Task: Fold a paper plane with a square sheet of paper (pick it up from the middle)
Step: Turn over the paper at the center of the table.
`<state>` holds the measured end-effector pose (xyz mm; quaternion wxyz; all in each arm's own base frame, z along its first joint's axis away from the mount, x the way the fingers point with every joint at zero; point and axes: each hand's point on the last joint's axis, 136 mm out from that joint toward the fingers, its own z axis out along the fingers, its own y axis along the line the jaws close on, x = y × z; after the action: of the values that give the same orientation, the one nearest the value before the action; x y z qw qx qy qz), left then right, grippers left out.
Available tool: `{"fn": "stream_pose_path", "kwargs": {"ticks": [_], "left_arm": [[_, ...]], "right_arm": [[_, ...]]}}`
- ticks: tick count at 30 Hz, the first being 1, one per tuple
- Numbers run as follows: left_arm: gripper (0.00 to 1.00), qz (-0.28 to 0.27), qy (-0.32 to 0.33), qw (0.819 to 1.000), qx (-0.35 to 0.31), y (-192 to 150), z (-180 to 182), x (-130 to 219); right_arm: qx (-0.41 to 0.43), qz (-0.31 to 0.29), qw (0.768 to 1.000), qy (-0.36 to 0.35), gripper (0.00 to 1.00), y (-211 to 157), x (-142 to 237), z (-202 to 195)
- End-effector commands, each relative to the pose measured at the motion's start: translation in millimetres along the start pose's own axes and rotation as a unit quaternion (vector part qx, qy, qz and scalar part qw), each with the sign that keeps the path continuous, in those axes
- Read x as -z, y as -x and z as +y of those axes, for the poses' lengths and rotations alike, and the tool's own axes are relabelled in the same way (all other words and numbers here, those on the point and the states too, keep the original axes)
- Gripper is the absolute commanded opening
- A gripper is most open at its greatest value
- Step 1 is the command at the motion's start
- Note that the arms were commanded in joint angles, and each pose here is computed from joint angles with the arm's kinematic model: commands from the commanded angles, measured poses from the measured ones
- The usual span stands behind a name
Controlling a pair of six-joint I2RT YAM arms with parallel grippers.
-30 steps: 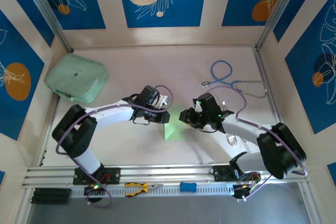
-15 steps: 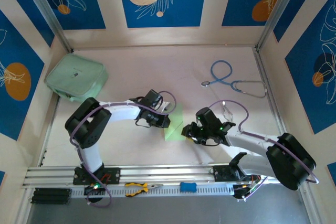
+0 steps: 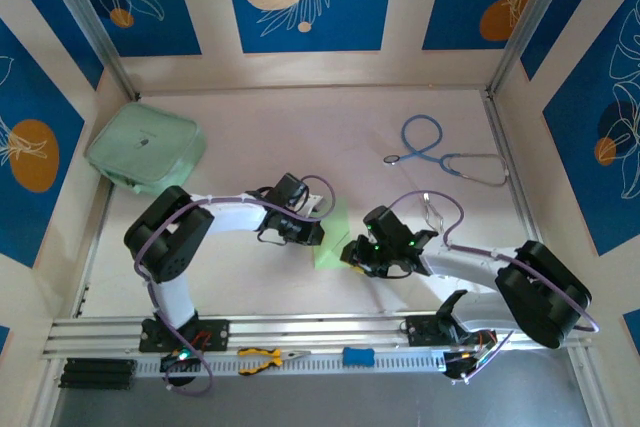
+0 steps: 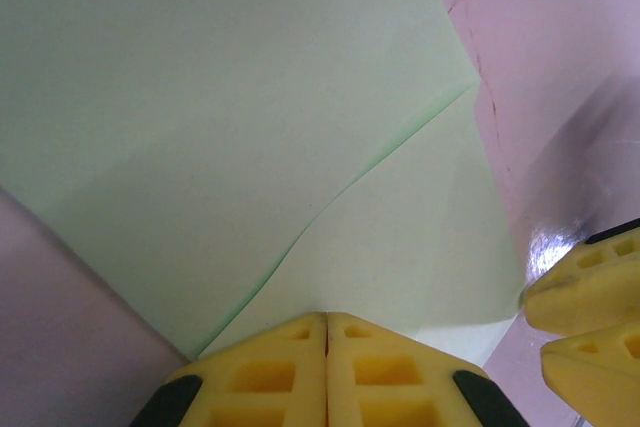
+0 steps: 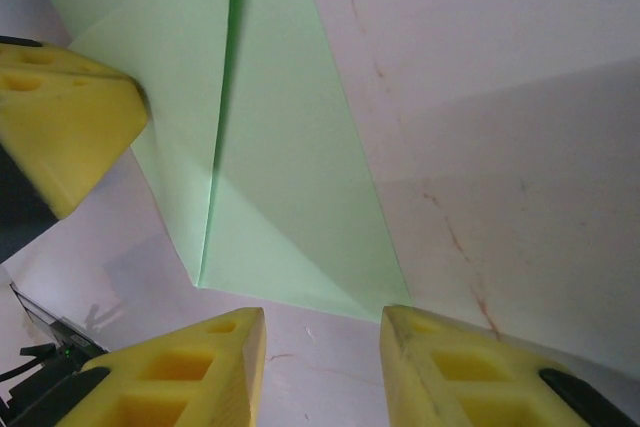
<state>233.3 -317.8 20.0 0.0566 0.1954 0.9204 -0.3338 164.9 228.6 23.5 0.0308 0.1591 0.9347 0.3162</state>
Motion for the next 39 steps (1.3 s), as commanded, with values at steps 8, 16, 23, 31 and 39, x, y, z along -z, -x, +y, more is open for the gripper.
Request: {"fn": "stream_pose_path", "kwargs": {"ticks": [8, 16, 23, 31, 39], "left_arm": [[0.09, 0.017, -0.001, 1.0, 0.015, -9.9, 4.2, -1.0], [0.09, 0.022, -0.005, 1.0, 0.016, -10.8, 3.5, -2.8], [0.09, 0.025, -0.008, 1.0, 0.017, -10.9, 2.5, -2.9], [0.09, 0.022, -0.011, 1.0, 0.015, -8.6, -0.9, -0.8], [0.08, 0.023, -0.01, 1.0, 0.015, -8.4, -0.2, -0.9]], "right_arm": [[0.004, -0.018, 1.0, 0.013, 0.38, 9.7, -6.7, 14.4], [0.021, -0.028, 0.997, 0.073, 0.46, 26.1, -9.1, 38.2], [0.031, -0.032, 0.995, 0.092, 0.48, 42.1, -10.0, 47.5], [0.037, -0.033, 0.994, 0.101, 0.48, 52.4, -11.7, 47.9], [0.063, -0.025, 0.99, 0.122, 0.48, 60.3, -8.4, 52.4]]}}
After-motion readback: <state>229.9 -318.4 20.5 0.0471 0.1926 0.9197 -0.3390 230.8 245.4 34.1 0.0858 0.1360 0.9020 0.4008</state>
